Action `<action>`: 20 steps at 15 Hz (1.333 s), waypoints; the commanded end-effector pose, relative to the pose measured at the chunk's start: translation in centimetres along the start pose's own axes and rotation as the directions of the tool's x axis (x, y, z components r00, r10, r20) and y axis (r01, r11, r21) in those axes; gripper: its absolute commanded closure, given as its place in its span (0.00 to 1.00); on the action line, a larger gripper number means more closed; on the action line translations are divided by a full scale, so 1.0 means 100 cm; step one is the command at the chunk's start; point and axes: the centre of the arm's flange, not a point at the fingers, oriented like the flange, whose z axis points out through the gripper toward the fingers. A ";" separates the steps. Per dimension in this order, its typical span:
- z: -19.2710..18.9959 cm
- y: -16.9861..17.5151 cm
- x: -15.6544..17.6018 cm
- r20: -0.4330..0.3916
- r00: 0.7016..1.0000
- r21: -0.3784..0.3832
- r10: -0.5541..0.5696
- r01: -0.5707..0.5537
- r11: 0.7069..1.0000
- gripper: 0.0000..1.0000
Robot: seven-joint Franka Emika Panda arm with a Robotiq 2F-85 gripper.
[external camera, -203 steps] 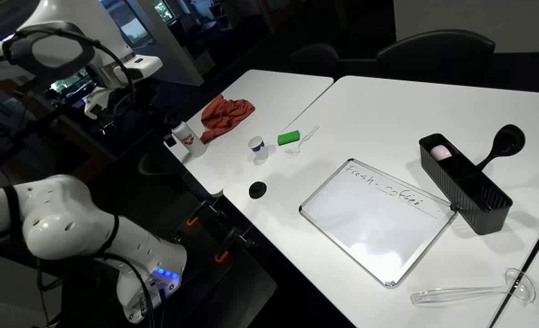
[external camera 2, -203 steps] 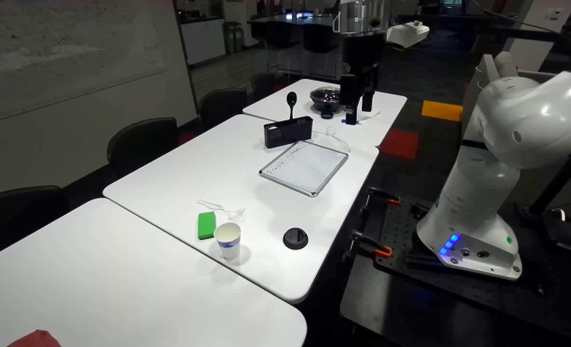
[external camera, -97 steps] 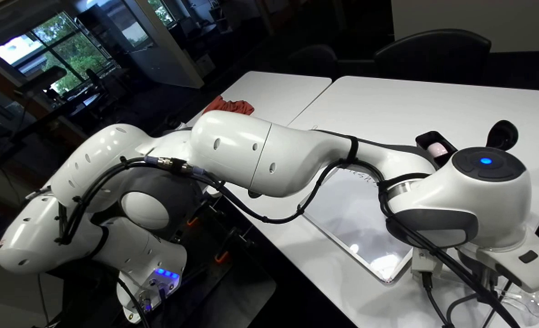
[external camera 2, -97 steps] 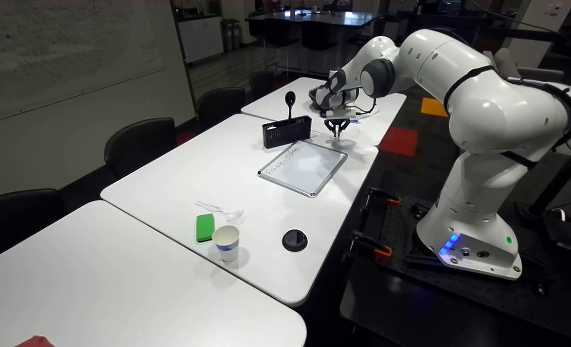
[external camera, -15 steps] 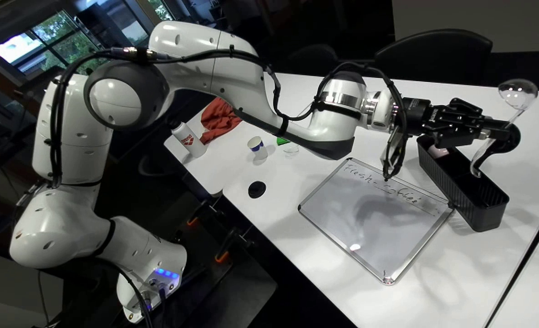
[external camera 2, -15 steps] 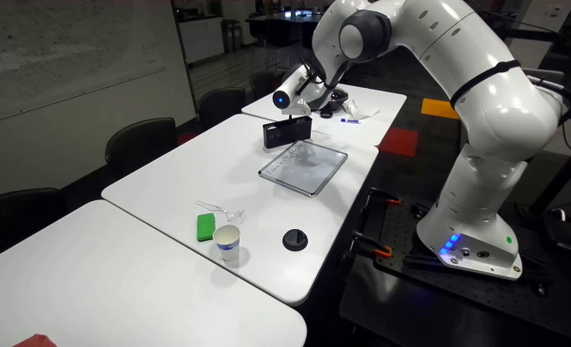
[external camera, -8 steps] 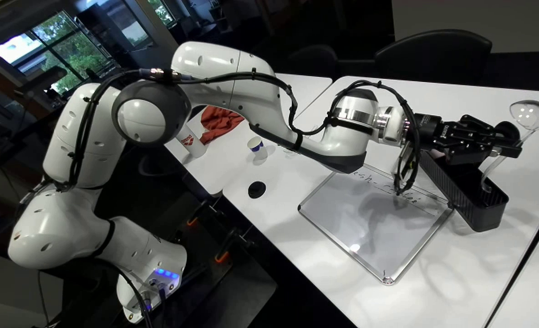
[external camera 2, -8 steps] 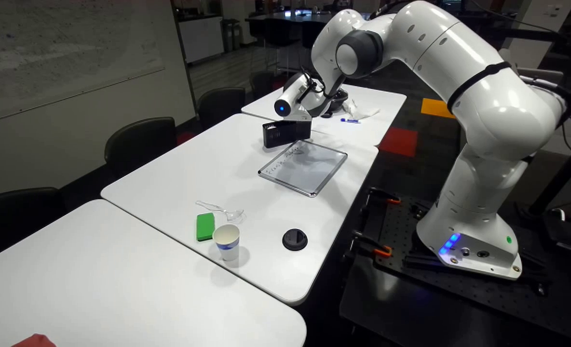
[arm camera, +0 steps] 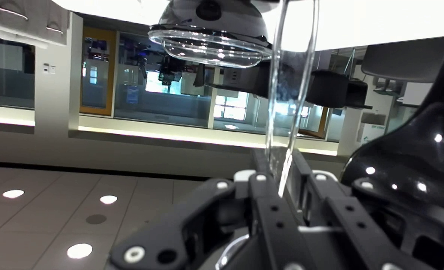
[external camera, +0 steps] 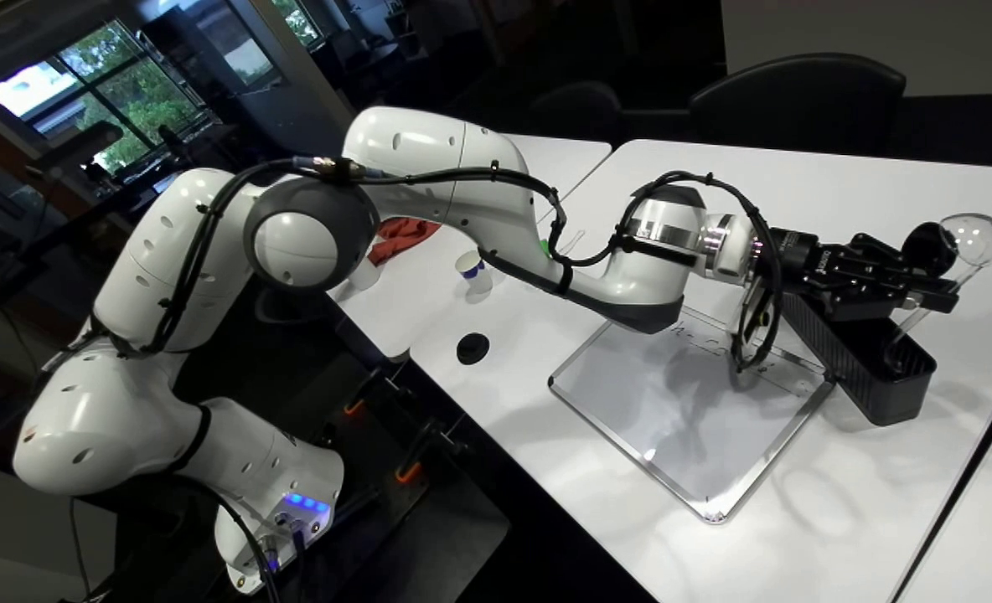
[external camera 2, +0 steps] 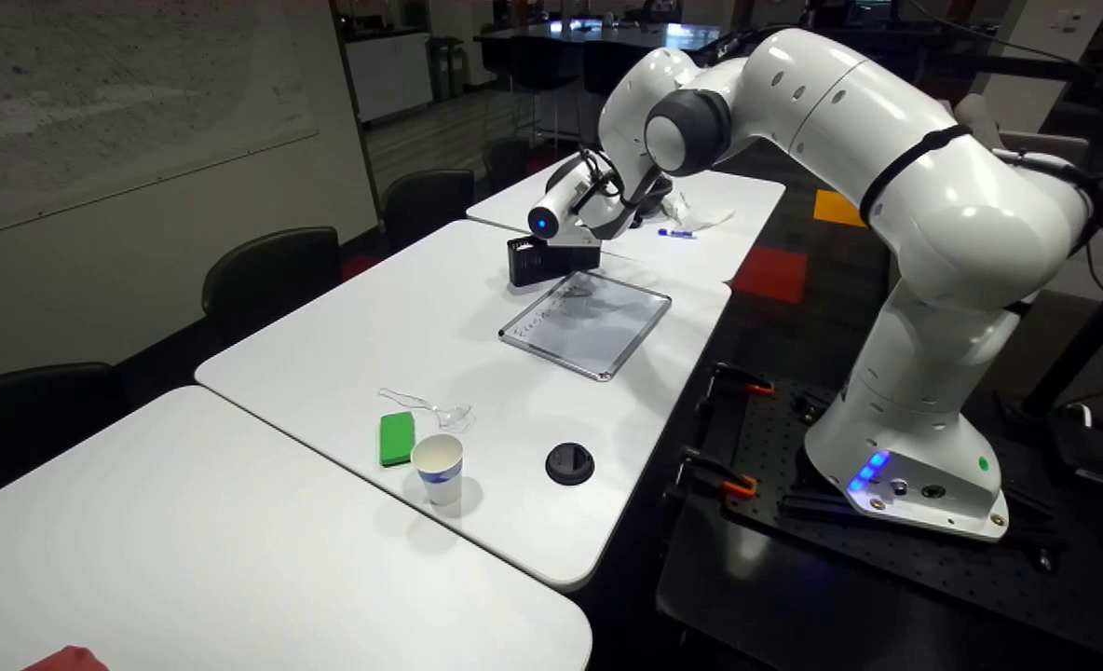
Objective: Put the clear spoon in the black basket
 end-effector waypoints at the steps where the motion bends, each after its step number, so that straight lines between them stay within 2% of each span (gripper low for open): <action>1: 0.008 -0.015 -0.006 0.032 0.999 -0.024 -0.020 0.021 0.999 0.96; 11: 0.012 -0.019 -0.028 0.137 0.987 -0.049 -0.088 0.096 0.994 0.96; 12: 0.012 -0.019 -0.028 0.144 0.985 -0.053 -0.091 0.100 0.994 0.90; 13: 0.013 -0.019 -0.028 0.149 0.984 -0.057 -0.093 0.102 0.993 0.66; 14: 0.013 -0.019 -0.027 0.154 0.984 -0.061 -0.094 0.104 0.993 0.57; 20: 0.007 -0.018 -0.013 0.161 0.984 -0.041 -0.079 0.087 0.995 0.13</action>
